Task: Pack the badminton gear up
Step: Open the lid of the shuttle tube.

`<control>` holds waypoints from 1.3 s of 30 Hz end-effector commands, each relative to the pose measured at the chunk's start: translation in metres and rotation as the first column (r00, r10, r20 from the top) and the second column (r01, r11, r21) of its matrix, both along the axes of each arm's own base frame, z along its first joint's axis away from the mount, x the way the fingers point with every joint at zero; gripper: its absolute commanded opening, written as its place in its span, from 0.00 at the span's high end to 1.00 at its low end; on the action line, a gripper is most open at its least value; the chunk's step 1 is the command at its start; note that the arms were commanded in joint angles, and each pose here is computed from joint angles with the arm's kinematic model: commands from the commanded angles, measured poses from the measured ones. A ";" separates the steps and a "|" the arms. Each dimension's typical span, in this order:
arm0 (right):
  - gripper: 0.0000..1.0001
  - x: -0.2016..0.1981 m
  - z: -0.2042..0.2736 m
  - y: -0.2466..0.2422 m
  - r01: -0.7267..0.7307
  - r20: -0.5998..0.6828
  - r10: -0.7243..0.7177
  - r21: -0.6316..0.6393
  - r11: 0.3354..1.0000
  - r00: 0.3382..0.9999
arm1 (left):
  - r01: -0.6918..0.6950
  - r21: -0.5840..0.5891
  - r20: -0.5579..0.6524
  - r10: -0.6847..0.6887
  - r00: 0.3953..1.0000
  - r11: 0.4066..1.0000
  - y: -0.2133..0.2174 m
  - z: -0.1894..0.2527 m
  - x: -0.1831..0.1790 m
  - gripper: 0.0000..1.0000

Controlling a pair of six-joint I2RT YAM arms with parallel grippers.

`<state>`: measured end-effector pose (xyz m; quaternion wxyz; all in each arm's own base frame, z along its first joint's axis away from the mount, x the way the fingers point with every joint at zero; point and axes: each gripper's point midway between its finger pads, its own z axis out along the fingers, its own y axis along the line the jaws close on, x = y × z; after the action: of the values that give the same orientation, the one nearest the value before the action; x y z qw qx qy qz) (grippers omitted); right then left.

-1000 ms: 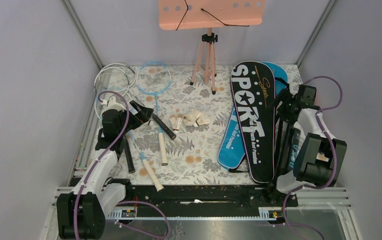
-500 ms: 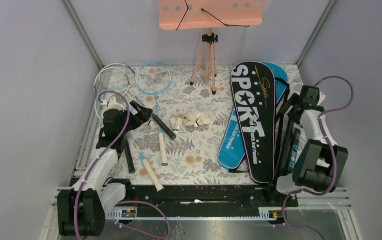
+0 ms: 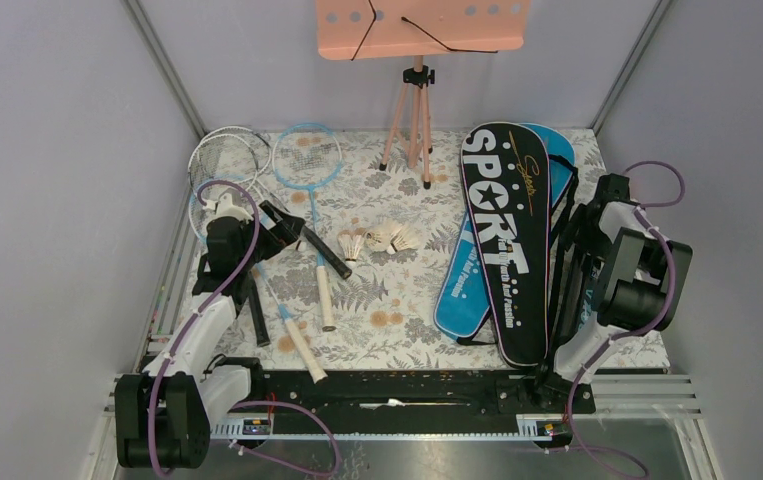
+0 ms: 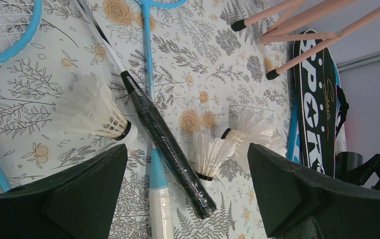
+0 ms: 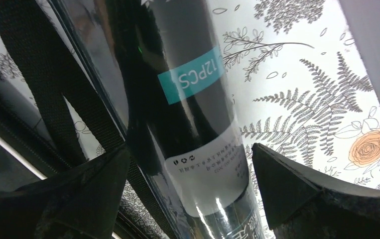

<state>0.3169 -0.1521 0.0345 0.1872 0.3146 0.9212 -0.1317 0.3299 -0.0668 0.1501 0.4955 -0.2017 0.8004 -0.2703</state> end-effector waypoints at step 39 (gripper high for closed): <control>0.86 0.013 0.230 0.090 -0.316 0.652 0.208 0.051 0.947 0.729 | 0.167 -0.055 0.140 -0.158 0.977 0.984 -0.027 0.041 0.007 0.01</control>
<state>0.3216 -0.0957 0.2064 0.4170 0.2567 0.8719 0.0058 0.3286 -0.0863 0.1574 0.4831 -0.1654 0.7987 -0.3184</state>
